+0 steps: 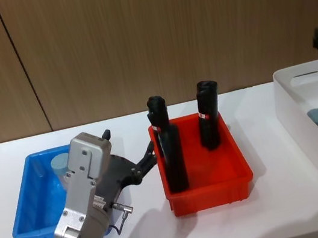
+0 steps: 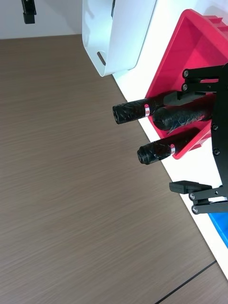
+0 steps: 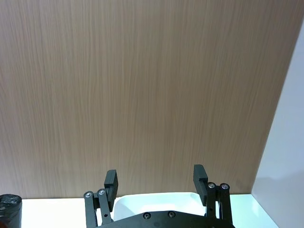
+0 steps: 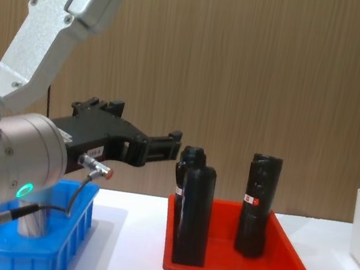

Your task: Pick the cotton swabs from the blue box and place them into the white box.

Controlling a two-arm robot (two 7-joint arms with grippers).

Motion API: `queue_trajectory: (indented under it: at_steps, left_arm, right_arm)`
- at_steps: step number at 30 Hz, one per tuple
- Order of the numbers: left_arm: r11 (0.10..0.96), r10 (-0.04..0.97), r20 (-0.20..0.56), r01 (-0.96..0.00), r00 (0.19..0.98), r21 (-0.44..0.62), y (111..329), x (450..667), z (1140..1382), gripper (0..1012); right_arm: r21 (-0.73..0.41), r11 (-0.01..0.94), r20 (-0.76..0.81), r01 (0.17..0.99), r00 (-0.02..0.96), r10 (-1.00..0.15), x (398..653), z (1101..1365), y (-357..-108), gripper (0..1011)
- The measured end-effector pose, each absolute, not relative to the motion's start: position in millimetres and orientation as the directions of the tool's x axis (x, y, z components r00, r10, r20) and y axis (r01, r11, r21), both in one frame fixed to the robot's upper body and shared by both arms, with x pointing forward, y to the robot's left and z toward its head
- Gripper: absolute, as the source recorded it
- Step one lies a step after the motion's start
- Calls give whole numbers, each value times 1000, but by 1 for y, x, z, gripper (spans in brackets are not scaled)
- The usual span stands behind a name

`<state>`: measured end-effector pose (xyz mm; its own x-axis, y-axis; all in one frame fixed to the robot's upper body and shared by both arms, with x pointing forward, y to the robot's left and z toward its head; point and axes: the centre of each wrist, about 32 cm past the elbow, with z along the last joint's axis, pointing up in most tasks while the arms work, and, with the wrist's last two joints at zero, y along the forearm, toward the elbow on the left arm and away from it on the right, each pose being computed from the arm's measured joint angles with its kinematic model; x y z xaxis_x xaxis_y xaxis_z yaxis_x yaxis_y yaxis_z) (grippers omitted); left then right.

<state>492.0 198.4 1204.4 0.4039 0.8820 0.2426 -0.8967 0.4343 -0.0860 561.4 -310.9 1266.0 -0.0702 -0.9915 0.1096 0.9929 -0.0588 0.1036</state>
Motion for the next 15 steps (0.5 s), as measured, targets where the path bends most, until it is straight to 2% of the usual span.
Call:
queue_trajectory:
  at_steps: [15]
  left_arm:
    - [434,882,242,-897,404,-86,198,492,1204,1003]
  right_arm:
    - [110,-57,108,992,-69,-992,560,1267,-310,1002]
